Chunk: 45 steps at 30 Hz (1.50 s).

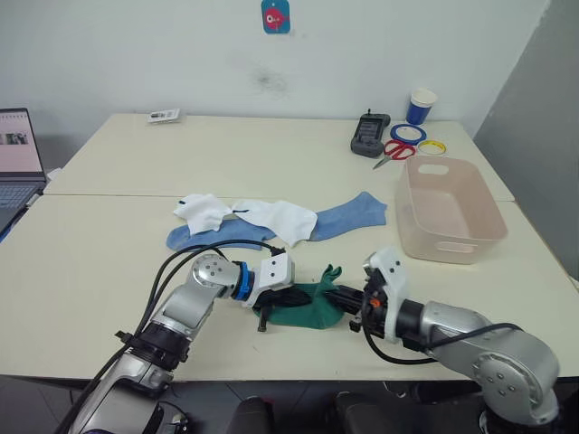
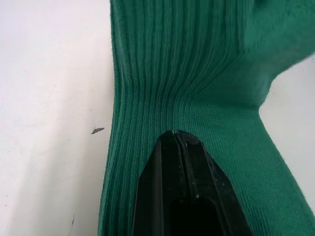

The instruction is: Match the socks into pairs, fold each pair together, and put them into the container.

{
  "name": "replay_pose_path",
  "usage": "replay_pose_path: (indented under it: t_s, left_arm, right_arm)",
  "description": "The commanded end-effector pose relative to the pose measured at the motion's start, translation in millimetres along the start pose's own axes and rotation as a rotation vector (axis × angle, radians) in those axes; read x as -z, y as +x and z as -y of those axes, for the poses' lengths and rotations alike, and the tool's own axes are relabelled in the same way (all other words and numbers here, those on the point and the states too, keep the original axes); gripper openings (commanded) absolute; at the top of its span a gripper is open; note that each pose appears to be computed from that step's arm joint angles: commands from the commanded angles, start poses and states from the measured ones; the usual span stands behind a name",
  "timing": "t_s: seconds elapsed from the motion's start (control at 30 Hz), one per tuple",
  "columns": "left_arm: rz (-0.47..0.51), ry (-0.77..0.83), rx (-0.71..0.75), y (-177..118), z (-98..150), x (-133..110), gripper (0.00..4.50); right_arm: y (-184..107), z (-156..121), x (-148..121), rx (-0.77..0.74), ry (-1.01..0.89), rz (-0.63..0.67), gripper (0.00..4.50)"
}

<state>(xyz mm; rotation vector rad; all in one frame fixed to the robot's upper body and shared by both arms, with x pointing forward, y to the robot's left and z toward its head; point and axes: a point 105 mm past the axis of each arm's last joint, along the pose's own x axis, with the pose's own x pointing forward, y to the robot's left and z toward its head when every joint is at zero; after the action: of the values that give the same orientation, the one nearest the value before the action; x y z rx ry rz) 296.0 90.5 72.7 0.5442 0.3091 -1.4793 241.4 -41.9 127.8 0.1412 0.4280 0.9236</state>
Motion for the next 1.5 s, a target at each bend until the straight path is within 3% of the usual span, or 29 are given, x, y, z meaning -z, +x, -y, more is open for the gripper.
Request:
replay_pose_path:
  t_s: [0.03, 0.2, 0.4, 0.6, 0.9, 1.03, 1.23, 1.37, 1.5]
  left_arm:
    - [-0.004, 0.013, -0.004, -19.8, -4.0, -10.5, 0.00]
    - [-0.077, -0.017, 0.037, -42.4, 2.3, -2.4, 0.00]
    - [-0.135, -0.046, 0.030, -38.5, 6.0, 20.2, 0.00]
    - [-0.137, -0.050, 0.031, -37.6, 8.9, 23.9, 0.00]
    - [-0.123, -0.054, -0.026, -55.4, 1.4, 18.1, 0.00]
    - [-0.117, -0.097, -0.091, -76.5, -7.1, 14.0, 0.00]
    - [-0.094, -0.185, -0.134, -107.1, -18.3, 7.2, 0.00]
    - [-0.023, -0.213, -0.196, -123.6, -41.6, -14.5, 0.00]
    - [0.053, -0.160, -0.150, -117.7, -47.4, -45.3, 0.00]
  right_arm:
    - [8.0, -2.9, -2.1, -0.013, 0.009, -0.013, 0.04]
    - [15.3, -4.7, -7.2, -0.046, 0.013, -0.022, 0.04]
    - [29.6, -16.9, -12.2, -0.132, 0.010, -0.043, 0.04]
    - [49.1, -27.5, -16.0, -0.203, 0.017, -0.058, 0.04]
    - [68.1, -26.8, 4.2, -0.238, 0.028, -0.132, 0.04]
    - [59.9, -32.1, -15.1, -0.263, -0.042, -0.082, 1.11]
    - [26.6, -27.5, -35.4, -0.277, -0.213, -0.045, 3.24]
    - [20.6, -6.9, -36.6, -0.146, -0.317, -0.037, 3.07]
    - [26.9, 4.9, -24.9, -0.069, -0.373, -0.042, 1.84]
